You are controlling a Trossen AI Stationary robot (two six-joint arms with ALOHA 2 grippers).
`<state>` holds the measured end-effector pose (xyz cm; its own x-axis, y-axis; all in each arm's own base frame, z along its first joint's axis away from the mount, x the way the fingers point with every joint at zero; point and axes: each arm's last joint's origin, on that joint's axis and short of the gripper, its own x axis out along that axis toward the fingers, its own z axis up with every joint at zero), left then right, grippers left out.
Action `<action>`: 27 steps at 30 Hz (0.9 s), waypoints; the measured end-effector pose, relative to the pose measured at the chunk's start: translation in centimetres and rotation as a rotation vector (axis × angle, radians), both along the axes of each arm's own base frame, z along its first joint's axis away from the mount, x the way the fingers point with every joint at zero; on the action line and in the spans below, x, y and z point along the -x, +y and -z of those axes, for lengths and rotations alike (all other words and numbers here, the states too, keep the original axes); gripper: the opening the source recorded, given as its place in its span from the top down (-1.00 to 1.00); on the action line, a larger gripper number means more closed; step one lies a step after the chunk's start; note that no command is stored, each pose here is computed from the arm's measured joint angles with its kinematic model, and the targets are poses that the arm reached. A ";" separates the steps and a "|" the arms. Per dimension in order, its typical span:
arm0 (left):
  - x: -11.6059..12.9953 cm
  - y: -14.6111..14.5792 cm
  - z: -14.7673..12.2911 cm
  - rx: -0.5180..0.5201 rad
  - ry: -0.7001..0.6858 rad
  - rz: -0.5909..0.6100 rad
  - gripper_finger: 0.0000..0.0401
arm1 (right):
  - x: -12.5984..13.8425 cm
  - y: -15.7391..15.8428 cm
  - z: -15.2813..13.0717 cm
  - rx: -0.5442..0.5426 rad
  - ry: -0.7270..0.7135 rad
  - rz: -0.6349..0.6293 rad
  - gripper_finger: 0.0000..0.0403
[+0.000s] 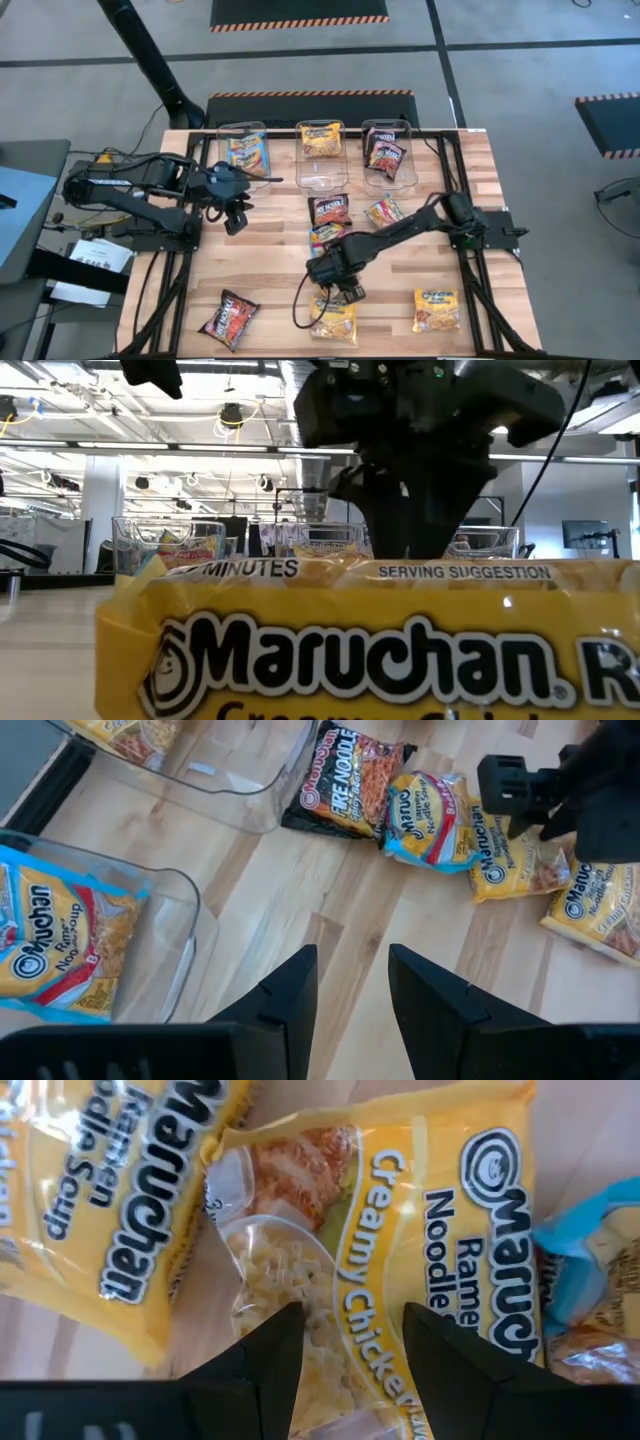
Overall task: Sort Maruchan noodles
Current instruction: Put the yellow noodle pack into the middle transparent bin
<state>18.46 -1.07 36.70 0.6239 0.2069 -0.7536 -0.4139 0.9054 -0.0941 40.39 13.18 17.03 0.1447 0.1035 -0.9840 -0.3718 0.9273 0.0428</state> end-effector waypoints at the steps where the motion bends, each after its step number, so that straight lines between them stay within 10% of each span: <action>1: 0.0 0.0 0.0 0.000 0.000 0.000 0.44 | 0.0 0.0 0.1 0.001 0.004 0.000 0.02; 9: 0.0 0.0 0.0 0.005 0.001 -0.010 0.44 | -0.3 0.0 1.1 -0.002 0.023 0.053 0.15; 18: 0.0 0.0 0.0 0.005 0.002 -0.010 0.44 | -0.5 -0.4 1.3 -0.021 0.030 0.132 0.91; 27: 0.1 0.0 0.0 0.001 0.005 -0.005 0.44 | -0.4 -0.3 -1.8 -0.073 -0.019 0.146 0.97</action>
<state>18.41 -1.06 36.67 0.6195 0.2093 -0.7566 -0.4187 0.9034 -0.0929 40.75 12.92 18.87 0.1815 0.1511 -0.9717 -0.2347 0.9662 0.1064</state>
